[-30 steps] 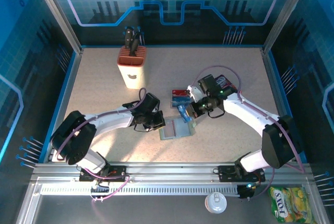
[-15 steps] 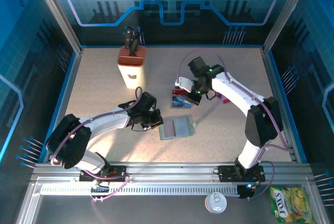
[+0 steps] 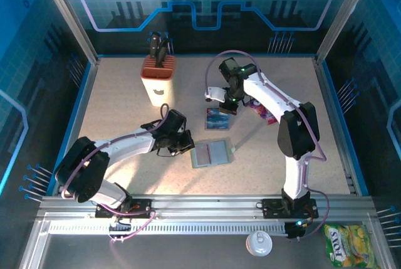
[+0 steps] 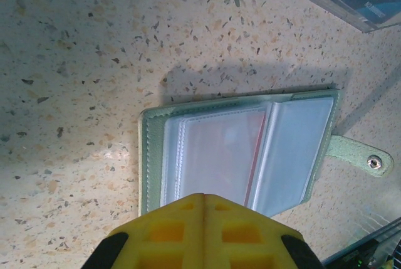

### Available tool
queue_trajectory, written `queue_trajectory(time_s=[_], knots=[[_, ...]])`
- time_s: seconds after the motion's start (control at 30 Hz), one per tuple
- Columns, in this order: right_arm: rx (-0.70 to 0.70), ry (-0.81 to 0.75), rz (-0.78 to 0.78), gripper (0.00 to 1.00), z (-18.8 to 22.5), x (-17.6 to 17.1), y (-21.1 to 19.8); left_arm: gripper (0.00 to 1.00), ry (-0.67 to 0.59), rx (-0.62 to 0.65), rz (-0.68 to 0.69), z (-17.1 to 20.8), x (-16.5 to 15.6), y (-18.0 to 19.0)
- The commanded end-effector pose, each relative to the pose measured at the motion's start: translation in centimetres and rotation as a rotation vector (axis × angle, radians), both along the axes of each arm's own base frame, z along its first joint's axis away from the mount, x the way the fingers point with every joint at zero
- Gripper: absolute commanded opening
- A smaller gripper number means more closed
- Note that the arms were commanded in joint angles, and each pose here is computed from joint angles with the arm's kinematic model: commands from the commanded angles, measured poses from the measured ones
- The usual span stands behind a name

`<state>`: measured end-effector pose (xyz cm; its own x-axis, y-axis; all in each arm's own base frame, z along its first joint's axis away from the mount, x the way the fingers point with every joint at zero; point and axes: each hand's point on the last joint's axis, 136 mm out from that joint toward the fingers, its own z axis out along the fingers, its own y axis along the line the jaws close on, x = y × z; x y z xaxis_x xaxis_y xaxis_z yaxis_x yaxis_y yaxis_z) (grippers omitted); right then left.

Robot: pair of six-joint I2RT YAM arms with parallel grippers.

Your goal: Take the credit cards out of the card holder

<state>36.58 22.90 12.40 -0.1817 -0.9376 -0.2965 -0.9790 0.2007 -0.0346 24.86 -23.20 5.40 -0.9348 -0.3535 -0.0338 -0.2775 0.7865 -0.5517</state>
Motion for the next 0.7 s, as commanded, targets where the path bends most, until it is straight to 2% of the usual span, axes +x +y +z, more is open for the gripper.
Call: queue_trajectory(time_s=[0.0,0.5,0.6,0.67], knots=[[-0.018,0.036,0.024,0.0,-0.5,-0.2,-0.6,0.04,0.013,0.029,0.023,-0.1,-0.7,1.3],[-0.056,0.068,0.038,0.01,-4.1,-0.4,-1.0,0.04,0.019,0.024,0.026,-0.7,-0.5,1.2],[-0.052,0.056,0.02,0.16,-3.7,-0.1,-0.9,0.04,0.02,0.023,0.028,-0.8,-0.4,1.2],[-0.04,0.035,0.005,0.21,-3.0,0.1,-0.8,0.05,0.022,0.02,0.027,-0.9,-0.4,1.1]])
